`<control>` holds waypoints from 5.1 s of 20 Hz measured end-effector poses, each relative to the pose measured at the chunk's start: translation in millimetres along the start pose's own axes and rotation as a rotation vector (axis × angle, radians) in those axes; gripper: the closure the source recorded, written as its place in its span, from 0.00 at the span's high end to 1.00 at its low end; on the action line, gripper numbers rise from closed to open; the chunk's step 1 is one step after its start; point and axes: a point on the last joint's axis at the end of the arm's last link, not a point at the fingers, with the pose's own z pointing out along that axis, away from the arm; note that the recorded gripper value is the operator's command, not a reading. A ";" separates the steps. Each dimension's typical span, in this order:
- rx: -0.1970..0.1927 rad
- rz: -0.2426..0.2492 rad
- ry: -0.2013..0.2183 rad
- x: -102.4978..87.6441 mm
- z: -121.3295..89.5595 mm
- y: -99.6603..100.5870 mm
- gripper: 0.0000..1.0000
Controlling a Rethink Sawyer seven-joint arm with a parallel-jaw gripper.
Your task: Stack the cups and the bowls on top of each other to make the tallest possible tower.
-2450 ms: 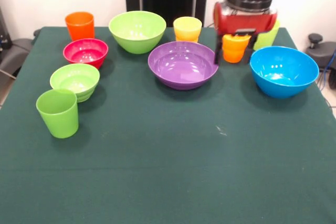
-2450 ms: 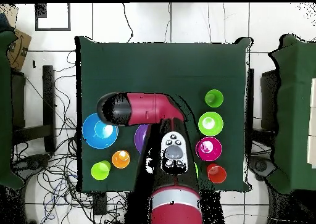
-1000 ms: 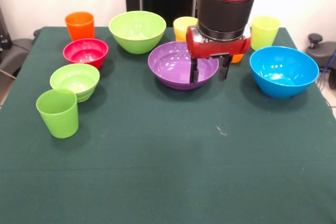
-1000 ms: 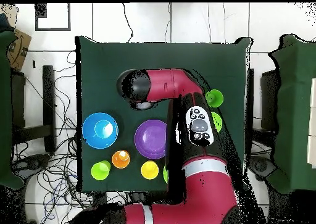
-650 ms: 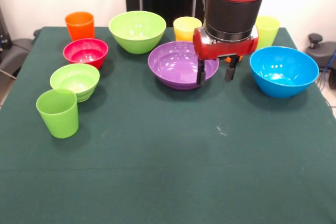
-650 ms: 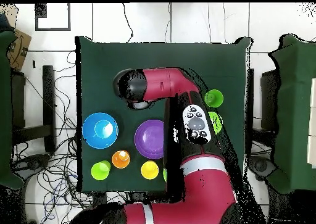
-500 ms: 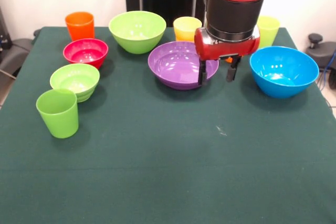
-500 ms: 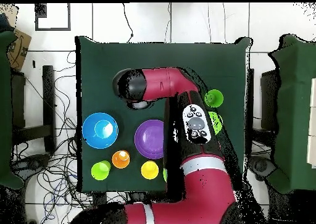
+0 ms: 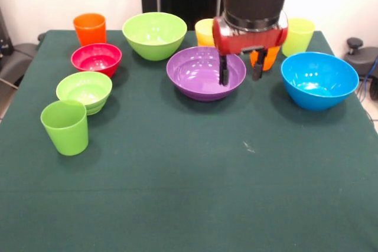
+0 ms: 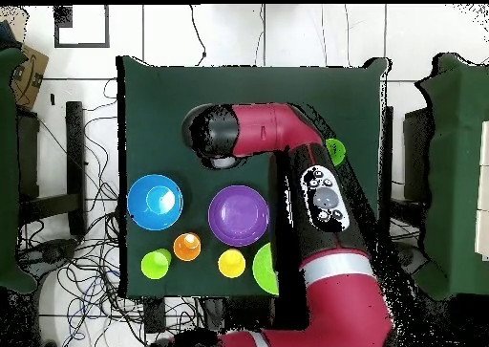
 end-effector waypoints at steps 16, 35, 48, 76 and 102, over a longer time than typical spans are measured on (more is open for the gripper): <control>-0.002 0.074 0.042 59.5 -105.0 -68.9 1.00; 0.052 -0.035 -0.003 78.5 -89.1 -50.6 1.00; 0.046 -0.121 -0.074 95.5 -41.6 -16.3 1.00; 0.041 -0.105 -0.049 96.3 -25.3 -22.0 1.00; 0.013 -0.242 0.013 89.3 -36.9 -47.1 1.00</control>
